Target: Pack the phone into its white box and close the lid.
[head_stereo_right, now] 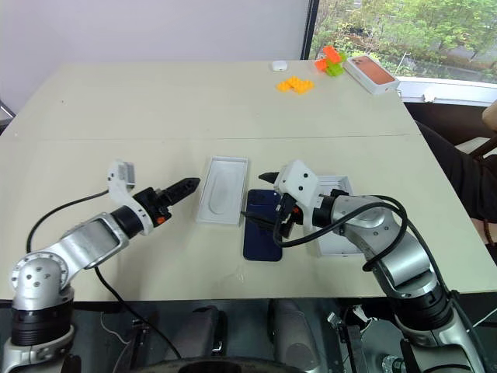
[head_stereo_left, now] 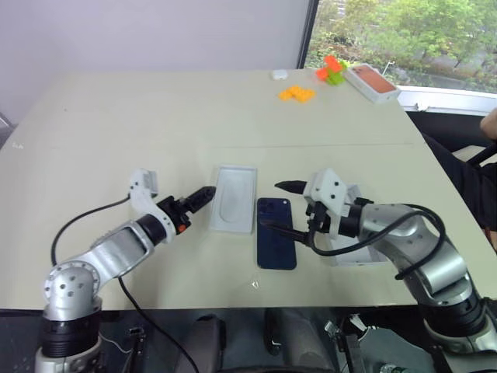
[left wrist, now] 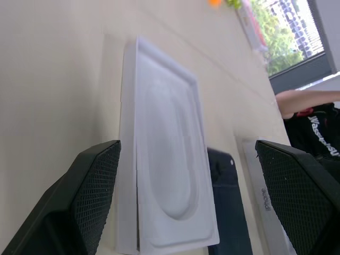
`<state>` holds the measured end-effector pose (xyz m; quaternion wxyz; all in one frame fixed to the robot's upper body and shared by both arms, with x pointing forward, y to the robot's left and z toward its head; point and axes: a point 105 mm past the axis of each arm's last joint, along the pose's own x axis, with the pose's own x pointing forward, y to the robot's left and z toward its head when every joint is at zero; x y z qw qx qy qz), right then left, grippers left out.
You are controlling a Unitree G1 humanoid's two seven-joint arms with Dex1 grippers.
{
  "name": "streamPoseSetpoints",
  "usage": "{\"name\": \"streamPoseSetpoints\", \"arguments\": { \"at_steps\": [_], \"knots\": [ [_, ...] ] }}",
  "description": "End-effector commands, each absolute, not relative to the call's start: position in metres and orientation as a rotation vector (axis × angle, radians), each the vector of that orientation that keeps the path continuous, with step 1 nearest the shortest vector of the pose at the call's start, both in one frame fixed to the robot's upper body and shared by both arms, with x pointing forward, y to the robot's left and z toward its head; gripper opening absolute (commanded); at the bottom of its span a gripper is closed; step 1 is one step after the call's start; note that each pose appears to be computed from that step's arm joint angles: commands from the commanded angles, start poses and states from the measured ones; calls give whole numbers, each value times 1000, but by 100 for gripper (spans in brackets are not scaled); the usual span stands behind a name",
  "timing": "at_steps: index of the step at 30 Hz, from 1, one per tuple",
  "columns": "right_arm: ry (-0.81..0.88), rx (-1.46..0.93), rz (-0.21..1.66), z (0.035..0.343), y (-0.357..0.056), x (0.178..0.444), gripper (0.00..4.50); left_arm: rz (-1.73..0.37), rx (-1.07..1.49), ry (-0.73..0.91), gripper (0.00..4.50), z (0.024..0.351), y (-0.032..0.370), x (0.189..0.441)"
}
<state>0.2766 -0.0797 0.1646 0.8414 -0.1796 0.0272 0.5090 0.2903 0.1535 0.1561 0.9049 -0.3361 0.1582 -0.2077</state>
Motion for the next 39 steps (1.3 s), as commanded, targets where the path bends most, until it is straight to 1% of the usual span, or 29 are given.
{"name": "streamPoseSetpoints", "arguments": {
  "at_steps": [1, 3, 5, 6, 8, 9, 11, 16, 20, 26, 31, 35, 39],
  "knots": [
    [38, -416, 1058, 167, -73, 284, 369, -425, -533, 131, 430, 184, 177, 291],
    [39, -410, 1062, 168, -65, 287, 281, -486, -350, 112, 430, 182, 178, 285],
    [53, -414, 1069, 168, -58, 290, 165, -564, -170, 146, 430, 170, 175, 275],
    [63, -424, 1071, 167, -54, 292, 132, -598, -91, 160, 430, 163, 176, 270],
    [82, -449, 1051, 166, -49, 300, 21, -644, -21, 164, 430, 156, 178, 264],
    [88, -476, 1007, 166, -47, 310, 3, -667, -16, 167, 430, 154, 180, 260],
    [117, -501, 989, 163, -38, 319, 3, -730, 4, 160, 430, 152, 182, 251],
    [221, -542, 1050, 151, -15, 320, 3, -828, 91, 197, 430, 139, 187, 235],
    [349, -557, 1049, 133, -10, 323, 3, -834, 90, 188, 430, 140, 189, 233],
    [463, -587, 1034, 113, -8, 327, 3, -832, 112, 208, 430, 135, 191, 229],
    [454, -609, 1000, 110, -7, 334, 3, -830, 108, 203, 430, 134, 190, 229],
    [411, -650, 954, 114, -10, 342, 3, -832, 101, 200, 430, 134, 188, 229],
    [323, -633, 998, 128, -4, 338, 3, -829, 99, 201, 430, 133, 189, 230]
  ]
}}
